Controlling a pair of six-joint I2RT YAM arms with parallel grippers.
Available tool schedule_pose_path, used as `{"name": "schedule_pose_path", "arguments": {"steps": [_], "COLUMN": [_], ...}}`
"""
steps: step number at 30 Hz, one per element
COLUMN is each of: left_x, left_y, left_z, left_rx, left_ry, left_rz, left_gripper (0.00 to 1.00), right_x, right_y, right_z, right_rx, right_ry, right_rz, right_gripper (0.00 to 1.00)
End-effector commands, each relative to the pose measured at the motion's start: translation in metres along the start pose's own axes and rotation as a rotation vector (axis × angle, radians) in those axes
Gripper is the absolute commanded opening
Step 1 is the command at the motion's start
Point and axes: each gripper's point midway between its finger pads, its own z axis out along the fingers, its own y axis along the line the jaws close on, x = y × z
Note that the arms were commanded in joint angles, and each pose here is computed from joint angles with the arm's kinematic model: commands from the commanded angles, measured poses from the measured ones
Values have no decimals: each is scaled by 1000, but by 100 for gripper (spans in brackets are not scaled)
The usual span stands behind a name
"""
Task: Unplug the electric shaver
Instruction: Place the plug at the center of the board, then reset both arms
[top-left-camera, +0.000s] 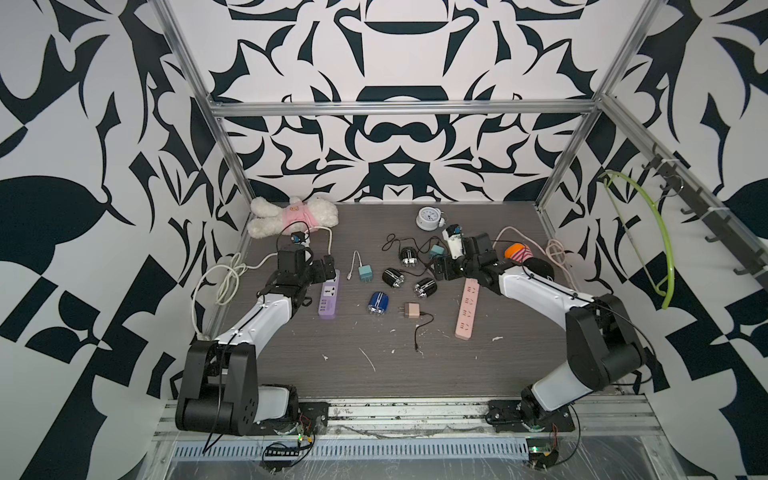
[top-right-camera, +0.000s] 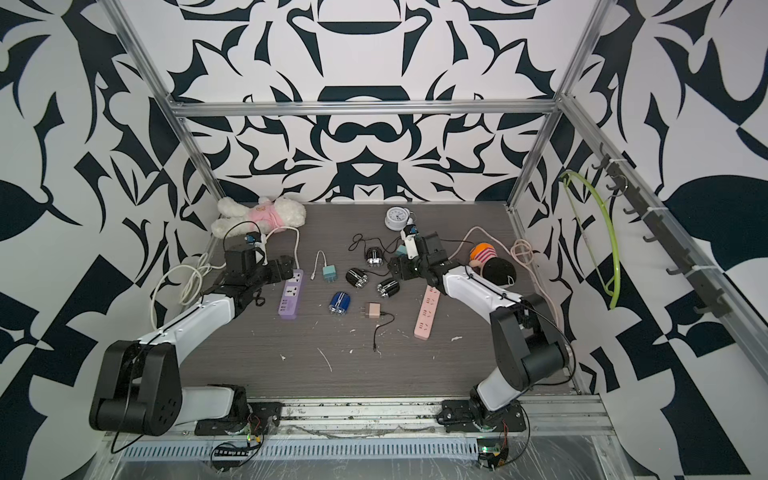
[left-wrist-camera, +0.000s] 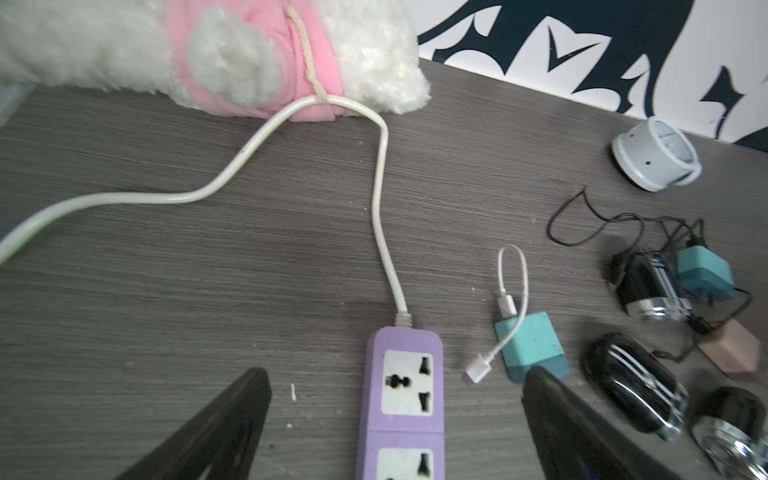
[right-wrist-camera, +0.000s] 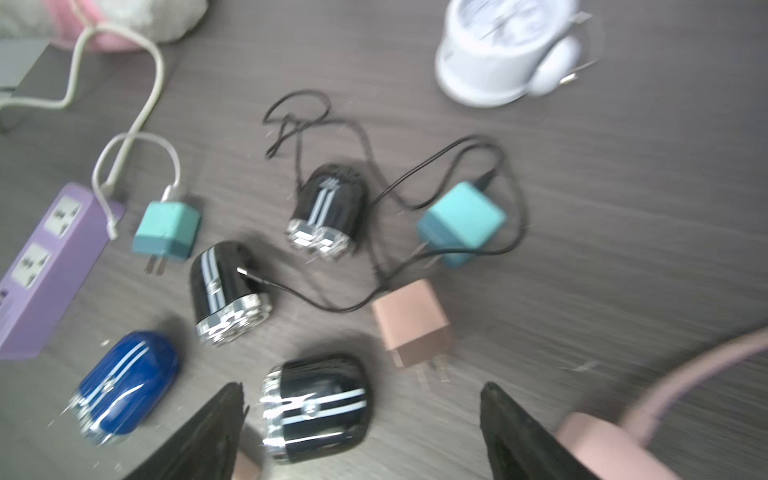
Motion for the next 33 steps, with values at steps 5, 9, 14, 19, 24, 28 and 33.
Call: {"name": "schedule_pose_path", "arguments": {"steps": [5, 9, 14, 19, 24, 28, 33], "left_x": [-16, -7, 2, 7, 5, 9, 17], "left_y": [44, 71, 99, 129, 115, 97, 88], "left_z": [-3, 3, -2, -8, 3, 11, 10], "left_rx": [-166, -164, -203, -195, -80, -3, -44], "left_ry": [-142, -119, -213, -298, -271, -249, -338], "left_rz": [65, -18, -31, -143, -112, -46, 37], "left_gripper": [99, 99, 99, 99, 99, 99, 99], "right_x": [-9, 12, 36, 40, 51, 51, 63], "right_y": [-92, -134, -169, -175, -178, -176, -168], "right_z": [-45, -59, -62, -62, -45, -37, -50], "right_rx": [232, 334, 414, 448, 436, 478, 507], "right_ry": [-169, -220, -259, -298, -310, -276, -445], "right_rz": [83, 142, 197, 159, 144, 103, 60], "right_gripper": [89, 90, 90, 90, 90, 100, 99]}}
